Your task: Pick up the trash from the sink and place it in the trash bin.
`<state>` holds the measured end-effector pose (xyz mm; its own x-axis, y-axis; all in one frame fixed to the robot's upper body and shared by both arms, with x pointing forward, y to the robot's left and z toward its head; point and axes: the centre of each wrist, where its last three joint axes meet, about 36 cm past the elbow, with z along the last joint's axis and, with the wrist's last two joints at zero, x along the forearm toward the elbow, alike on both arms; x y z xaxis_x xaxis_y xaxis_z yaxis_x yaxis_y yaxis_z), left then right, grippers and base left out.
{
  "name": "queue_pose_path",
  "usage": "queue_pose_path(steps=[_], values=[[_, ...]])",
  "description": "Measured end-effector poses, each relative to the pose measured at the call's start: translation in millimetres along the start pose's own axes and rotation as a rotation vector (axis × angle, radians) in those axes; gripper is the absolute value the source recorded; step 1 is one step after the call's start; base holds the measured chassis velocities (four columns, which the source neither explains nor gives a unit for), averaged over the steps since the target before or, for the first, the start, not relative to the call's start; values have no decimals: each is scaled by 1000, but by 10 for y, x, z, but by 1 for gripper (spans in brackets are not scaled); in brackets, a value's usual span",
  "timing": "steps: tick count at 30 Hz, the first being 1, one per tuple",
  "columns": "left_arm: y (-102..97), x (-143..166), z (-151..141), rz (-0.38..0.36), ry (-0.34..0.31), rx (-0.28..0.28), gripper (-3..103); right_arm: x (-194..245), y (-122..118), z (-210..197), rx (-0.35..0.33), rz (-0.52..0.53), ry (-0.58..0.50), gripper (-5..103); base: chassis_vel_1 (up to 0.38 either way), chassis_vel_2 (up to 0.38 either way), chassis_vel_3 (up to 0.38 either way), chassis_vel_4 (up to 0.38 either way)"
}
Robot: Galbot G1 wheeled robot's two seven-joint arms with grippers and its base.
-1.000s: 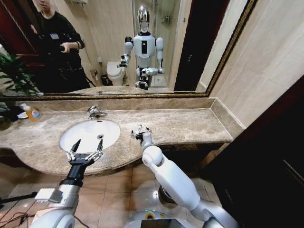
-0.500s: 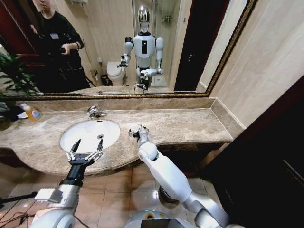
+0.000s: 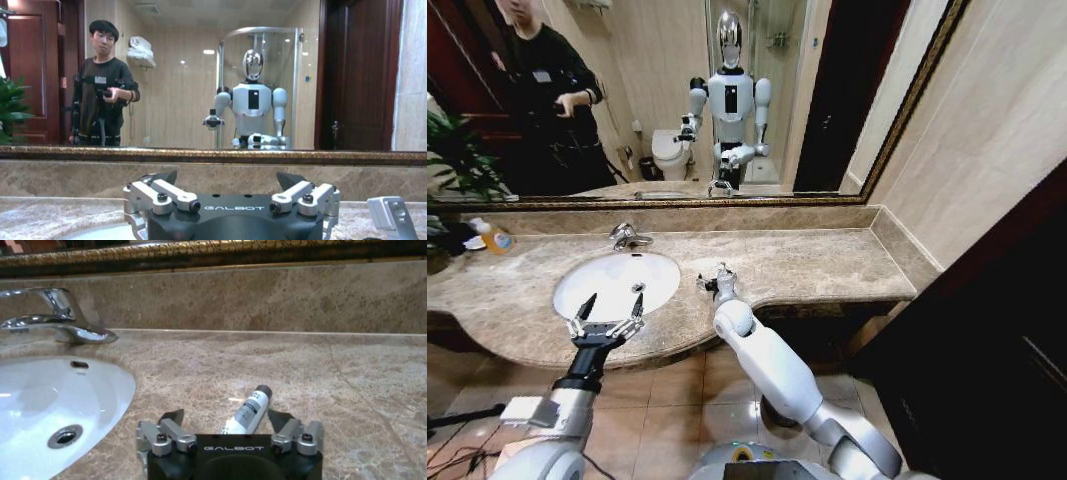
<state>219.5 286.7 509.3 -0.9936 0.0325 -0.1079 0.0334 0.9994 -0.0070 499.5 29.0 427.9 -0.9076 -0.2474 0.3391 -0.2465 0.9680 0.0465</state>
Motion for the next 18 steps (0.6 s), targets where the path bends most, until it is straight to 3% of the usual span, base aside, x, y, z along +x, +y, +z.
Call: queue_pose_path(steps=[4, 9, 11, 16, 17, 18], values=[[0, 0, 0, 0, 0, 0, 100, -15, -12, 51, 3, 12, -1, 77, 0, 0, 0, 0], [0, 0, 0, 0, 0, 0, 100, -6, -43, 124, 7, 23, 1, 73, 0, 0, 0, 0], [0, 0, 0, 0, 0, 0, 100, -5, -46, 129, 8, 24, 1, 79, 0, 0, 0, 0], [0, 0, 0, 0, 0, 0, 100, 0, -59, 148, 27, 32, -10, 68, 0, 0, 0, 0], [0, 0, 0, 0, 0, 0, 100, 13, -54, 152, 34, 29, -13, 58, 0, 0, 0, 0], [0, 0, 0, 0, 0, 0, 100, 19, -51, 153, 37, 28, -14, 58, 0, 0, 0, 0]])
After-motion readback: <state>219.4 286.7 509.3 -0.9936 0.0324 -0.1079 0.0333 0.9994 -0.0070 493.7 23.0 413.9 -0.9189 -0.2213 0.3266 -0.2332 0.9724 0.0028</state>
